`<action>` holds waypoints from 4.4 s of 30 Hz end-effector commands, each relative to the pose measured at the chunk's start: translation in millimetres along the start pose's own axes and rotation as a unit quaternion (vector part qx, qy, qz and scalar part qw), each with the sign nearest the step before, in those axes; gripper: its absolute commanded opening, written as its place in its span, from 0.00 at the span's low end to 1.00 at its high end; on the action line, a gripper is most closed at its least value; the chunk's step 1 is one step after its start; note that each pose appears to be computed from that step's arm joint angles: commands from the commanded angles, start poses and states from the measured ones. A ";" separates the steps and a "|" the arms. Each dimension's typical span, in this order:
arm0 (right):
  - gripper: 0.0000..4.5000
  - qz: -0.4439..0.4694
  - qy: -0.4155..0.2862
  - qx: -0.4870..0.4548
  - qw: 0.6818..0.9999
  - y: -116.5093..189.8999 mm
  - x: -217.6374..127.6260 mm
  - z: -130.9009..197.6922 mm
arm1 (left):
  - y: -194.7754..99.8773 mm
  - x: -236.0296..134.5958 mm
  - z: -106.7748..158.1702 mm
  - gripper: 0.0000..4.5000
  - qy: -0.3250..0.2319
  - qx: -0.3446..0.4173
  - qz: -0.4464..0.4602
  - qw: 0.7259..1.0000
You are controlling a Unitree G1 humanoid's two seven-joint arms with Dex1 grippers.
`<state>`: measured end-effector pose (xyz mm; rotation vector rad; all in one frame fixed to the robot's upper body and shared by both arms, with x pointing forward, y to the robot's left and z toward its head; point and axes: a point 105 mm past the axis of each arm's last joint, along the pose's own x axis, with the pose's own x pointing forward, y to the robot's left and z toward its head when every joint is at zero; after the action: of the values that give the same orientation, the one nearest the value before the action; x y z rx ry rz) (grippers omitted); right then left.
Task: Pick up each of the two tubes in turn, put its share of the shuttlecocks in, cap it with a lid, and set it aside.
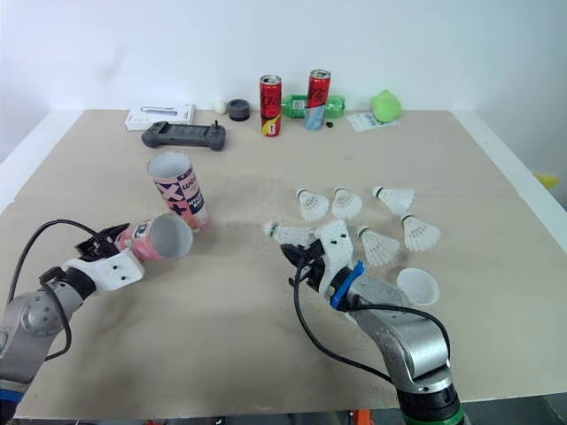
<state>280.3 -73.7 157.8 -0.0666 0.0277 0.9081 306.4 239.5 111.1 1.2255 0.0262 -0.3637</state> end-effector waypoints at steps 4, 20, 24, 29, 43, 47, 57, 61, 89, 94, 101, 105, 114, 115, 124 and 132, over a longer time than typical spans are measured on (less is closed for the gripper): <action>0.03 0.131 -0.022 -0.117 0.984 31.0 27.9 28.2 | -25.8 4.5 11.7 0.71 -0.003 0.012 -0.064 0.998; 0.16 0.255 -0.059 -0.105 0.959 78.4 89.5 48.3 | -35.1 5.9 19.9 0.71 0.000 -0.033 -0.052 0.998; 0.55 0.237 -0.106 -0.037 0.965 73.5 76.1 62.6 | -31.4 8.7 21.8 0.71 -0.002 -0.038 -0.046 0.998; 0.99 0.094 -0.118 -0.016 0.988 29.0 57.8 58.1 | -32.4 11.1 25.1 0.71 -0.007 -0.070 -0.044 0.997; 0.99 -0.271 0.005 0.024 0.962 -74.2 25.9 -19.3 | -32.7 20.7 36.3 0.71 -0.022 -0.106 -0.048 0.993; 0.99 -0.298 0.004 0.030 0.954 -94.4 38.9 -22.2 | -30.4 21.2 37.8 0.71 -0.023 -0.107 -0.045 0.993; 0.60 -0.316 -0.012 0.048 0.948 -120.3 54.5 -21.1 | -26.0 19.7 40.2 0.71 -0.024 -0.107 -0.037 0.993; 0.18 -0.308 -0.013 0.049 0.950 -117.2 55.1 -22.4 | -25.0 19.6 41.5 0.71 -0.025 -0.107 -0.035 0.993; 0.01 0.197 -0.099 -0.122 0.968 52.1 69.1 57.3 | -27.9 27.3 48.4 0.71 -0.030 -0.114 -0.041 0.992; 0.46 0.196 -0.125 -0.078 0.970 50.6 57.7 70.0 | -29.7 27.3 48.5 0.71 -0.031 -0.116 -0.042 0.992; 0.99 0.018 -0.138 -0.045 0.989 3.4 17.3 59.4 | -35.8 30.2 57.6 0.71 -0.052 -0.119 -0.057 0.990; 0.99 -0.157 -0.137 -0.057 0.976 -30.6 -27.4 47.0 | -39.2 33.3 64.7 0.71 -0.068 -0.121 -0.072 0.988; 0.99 -0.370 -0.019 -0.069 0.926 -48.4 -103.8 -5.5 | -41.3 37.1 82.7 0.71 -0.099 -0.119 -0.092 0.984; 0.99 -0.382 0.000 -0.058 0.923 -49.2 -108.6 -15.2 | -41.1 37.5 83.9 0.71 -0.100 -0.118 -0.093 0.984; 0.99 -0.411 0.034 0.004 0.911 -62.8 -106.1 -43.3 | -41.3 39.1 84.6 0.71 -0.100 -0.115 -0.092 0.984; 0.85 -0.425 0.036 0.040 0.904 -82.0 -97.7 -52.1 | -39.8 38.5 83.2 0.71 -0.095 -0.116 -0.082 0.985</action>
<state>282.7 -198.3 107.1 -0.0313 0.1259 0.0507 322.9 150.9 106.4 0.9631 -0.0135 -0.5518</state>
